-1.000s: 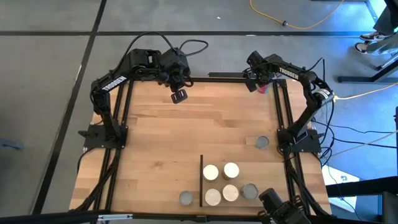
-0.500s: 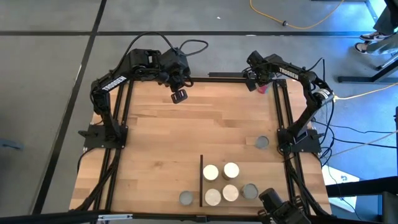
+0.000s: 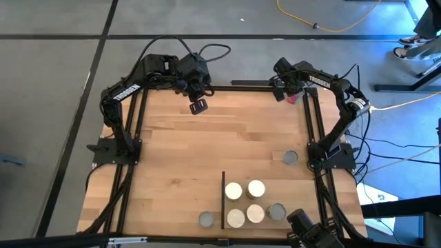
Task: Pick and place cans onto a shelf
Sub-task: Put the canned chicken soup on the shelf
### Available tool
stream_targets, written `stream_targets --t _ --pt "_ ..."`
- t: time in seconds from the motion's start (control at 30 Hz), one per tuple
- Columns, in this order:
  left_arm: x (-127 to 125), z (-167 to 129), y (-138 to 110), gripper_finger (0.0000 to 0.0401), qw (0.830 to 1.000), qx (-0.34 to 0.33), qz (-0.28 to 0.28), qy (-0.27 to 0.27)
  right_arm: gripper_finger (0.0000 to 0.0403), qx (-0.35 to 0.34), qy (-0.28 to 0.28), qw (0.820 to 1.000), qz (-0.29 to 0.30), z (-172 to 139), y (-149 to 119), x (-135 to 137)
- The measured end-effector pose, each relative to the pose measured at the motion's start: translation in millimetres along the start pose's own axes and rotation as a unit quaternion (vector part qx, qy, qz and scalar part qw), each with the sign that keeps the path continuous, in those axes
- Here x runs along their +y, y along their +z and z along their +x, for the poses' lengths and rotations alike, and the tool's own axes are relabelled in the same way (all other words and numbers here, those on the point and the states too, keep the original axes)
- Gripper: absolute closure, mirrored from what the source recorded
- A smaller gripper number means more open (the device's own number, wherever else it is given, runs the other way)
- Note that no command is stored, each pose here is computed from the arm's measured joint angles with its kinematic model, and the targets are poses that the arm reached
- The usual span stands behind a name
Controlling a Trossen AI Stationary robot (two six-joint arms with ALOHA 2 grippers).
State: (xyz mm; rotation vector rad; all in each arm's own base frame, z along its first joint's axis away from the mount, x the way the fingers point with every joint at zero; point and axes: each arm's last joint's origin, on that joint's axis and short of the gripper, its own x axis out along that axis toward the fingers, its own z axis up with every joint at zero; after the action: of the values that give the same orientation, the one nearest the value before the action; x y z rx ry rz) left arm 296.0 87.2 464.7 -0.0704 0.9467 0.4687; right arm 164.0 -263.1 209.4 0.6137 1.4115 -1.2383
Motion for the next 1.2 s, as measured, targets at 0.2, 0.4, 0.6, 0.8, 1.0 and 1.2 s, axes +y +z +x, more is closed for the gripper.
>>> stream_targets --t 0.2,0.4,0.6,0.8,1.0,1.2 --pt "0.0 0.0 0.0 0.0351 1.0 0.0 0.0 0.0 0.037 0.0 0.0 1.0 0.001 0.1 -0.1 -0.1" --pt "0.0 0.0 0.0 0.0351 1.0 0.0 0.0 0.0 0.037 -0.003 -0.002 1.0 0.008 0.2 0.5 -0.1" --pt "-0.1 0.0 0.0 0.0351 1.0 0.0 0.0 0.0 0.037 -0.006 -0.003 1.0 0.015 0.4 1.2 0.0" --pt "0.0 0.0 0.0 0.0351 1.0 0.0 0.0 0.0 0.037 -0.005 -0.001 1.0 0.012 0.6 1.0 0.2" --pt "-0.1 0.0 0.0 0.0351 1.0 0.0 0.0 0.0 0.0389 -0.004 -0.001 1.0 0.016 0.6 0.8 0.2" --pt "0.0 0.0 0.0 0.0351 1.0 0.0 0.0 0.0 0.0389 -0.005 -0.001 1.0 0.023 0.6 1.0 0.2"
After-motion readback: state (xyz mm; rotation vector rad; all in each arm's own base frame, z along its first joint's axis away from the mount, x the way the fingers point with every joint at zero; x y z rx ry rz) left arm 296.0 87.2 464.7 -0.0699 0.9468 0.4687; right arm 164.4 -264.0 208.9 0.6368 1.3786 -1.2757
